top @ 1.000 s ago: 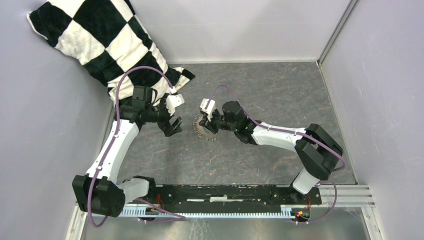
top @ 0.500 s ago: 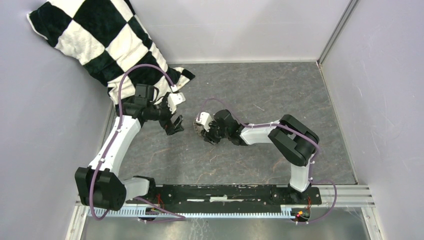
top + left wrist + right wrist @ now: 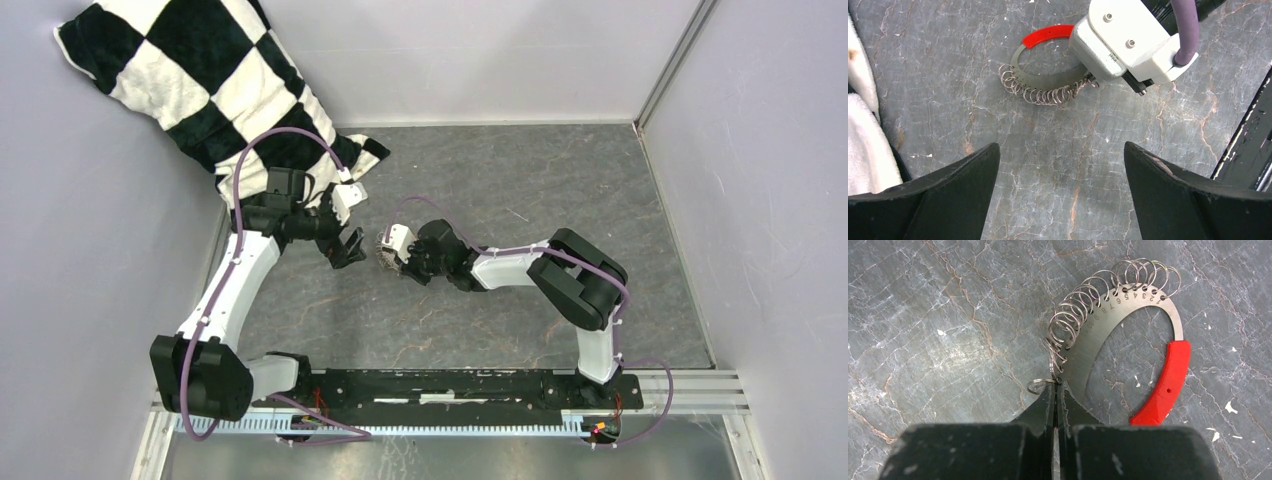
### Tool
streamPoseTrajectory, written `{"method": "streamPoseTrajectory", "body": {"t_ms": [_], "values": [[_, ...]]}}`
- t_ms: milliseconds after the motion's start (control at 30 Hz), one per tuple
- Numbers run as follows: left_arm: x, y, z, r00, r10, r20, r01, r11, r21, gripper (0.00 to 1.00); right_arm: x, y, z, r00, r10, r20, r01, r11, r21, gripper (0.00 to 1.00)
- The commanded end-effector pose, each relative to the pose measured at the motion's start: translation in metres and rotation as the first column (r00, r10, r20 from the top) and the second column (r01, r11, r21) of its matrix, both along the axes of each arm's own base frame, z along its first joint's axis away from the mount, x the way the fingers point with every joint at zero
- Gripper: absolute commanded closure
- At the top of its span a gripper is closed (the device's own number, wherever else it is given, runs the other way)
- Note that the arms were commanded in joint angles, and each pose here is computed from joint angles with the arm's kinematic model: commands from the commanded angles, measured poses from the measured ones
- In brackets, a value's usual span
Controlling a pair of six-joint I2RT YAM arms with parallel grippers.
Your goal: Put the keys on the keyring
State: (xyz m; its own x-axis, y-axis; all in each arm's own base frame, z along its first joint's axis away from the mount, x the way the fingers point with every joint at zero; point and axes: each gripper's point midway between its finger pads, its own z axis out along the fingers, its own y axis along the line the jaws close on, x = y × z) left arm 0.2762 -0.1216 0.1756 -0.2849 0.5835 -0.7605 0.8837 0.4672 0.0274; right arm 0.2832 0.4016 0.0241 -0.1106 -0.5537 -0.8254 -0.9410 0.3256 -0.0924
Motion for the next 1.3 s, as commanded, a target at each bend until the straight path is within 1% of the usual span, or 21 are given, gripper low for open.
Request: {"method": "streamPoseTrajectory", "body": {"t_ms": [0, 167, 233, 367, 467, 567, 633, 700, 767, 867, 967, 1067, 1133, 1267], "values": [[0.008, 0.001, 0.018, 0.998, 0.018, 0.060, -0.017, 1.000, -0.020, 0.01, 0.002, -0.002, 0.000, 1.000, -0.020, 0.017, 0.020, 1.000, -0.014, 0.99], [0.000, 0.002, -0.011, 0.997, -0.031, 0.072, 0.031, 0.999, 0.013, 0.01, 0.002, 0.001, 0.042, 0.998, -0.023, 0.059, 0.018, 0.997, 0.080, 0.99], [-0.003, 0.001, -0.025, 0.993, -0.078, 0.092, 0.073, 0.996, 0.050, 0.02, -0.001, 0.003, 0.054, 0.998, -0.015, 0.059, 0.008, 0.994, 0.113, 0.99], [0.004, -0.003, -0.041, 0.972, -0.145, 0.186, 0.122, 0.984, 0.127, 0.03, -0.007, 0.002, 0.071, 0.998, -0.016, 0.056, 0.006, 0.985, 0.175, 1.00], [0.014, -0.014, -0.035, 0.937, -0.197, 0.288, 0.158, 0.976, 0.151, 0.04, -0.012, 0.002, 0.083, 0.999, -0.013, 0.041, 0.003, 0.976, 0.216, 1.00], [0.017, -0.029, -0.021, 0.875, -0.271, 0.401, 0.217, 0.960, 0.175, 0.04, -0.017, 0.002, 0.097, 1.000, -0.015, 0.023, 0.009, 0.964, 0.265, 1.00], [0.016, -0.040, -0.011, 0.843, -0.303, 0.444, 0.247, 0.952, 0.182, 0.04, -0.020, 0.001, 0.109, 1.000, -0.018, 0.013, 0.013, 0.953, 0.302, 1.00], [0.011, -0.049, -0.003, 0.827, -0.328, 0.456, 0.276, 0.944, 0.180, 0.05, -0.024, 0.001, 0.122, 1.000, -0.016, 0.011, 0.011, 0.939, 0.343, 0.99], [0.004, -0.057, 0.007, 0.832, -0.334, 0.443, 0.295, 0.943, 0.156, 0.07, -0.028, -0.001, 0.134, 1.000, -0.010, 0.021, 0.001, 0.927, 0.376, 0.99], [-0.008, -0.060, 0.012, 0.876, -0.310, 0.369, 0.294, 0.951, 0.101, 0.13, -0.037, -0.003, 0.151, 1.000, 0.003, 0.012, -0.008, 0.905, 0.425, 0.99], [-0.025, -0.061, 0.008, 0.927, -0.286, 0.243, 0.285, 0.958, 0.040, 0.20, -0.042, -0.007, 0.161, 1.000, 0.016, 0.024, -0.025, 0.894, 0.447, 1.00], [-0.045, -0.068, 0.005, 0.949, -0.295, 0.109, 0.302, 0.952, -0.047, 0.29, -0.046, -0.009, 0.165, 0.999, 0.024, 0.029, -0.034, 0.892, 0.450, 0.99], [-0.055, -0.074, 0.007, 0.953, -0.299, 0.038, 0.302, 0.947, -0.107, 0.31, -0.048, -0.012, 0.167, 0.999, 0.024, 0.032, -0.036, 0.890, 0.455, 1.00], [-0.076, -0.082, 0.013, 0.937, -0.334, -0.103, 0.309, 0.930, -0.198, 0.32, -0.048, -0.014, 0.173, 0.999, 0.014, 0.038, -0.030, 0.884, 0.466, 0.99]]}}
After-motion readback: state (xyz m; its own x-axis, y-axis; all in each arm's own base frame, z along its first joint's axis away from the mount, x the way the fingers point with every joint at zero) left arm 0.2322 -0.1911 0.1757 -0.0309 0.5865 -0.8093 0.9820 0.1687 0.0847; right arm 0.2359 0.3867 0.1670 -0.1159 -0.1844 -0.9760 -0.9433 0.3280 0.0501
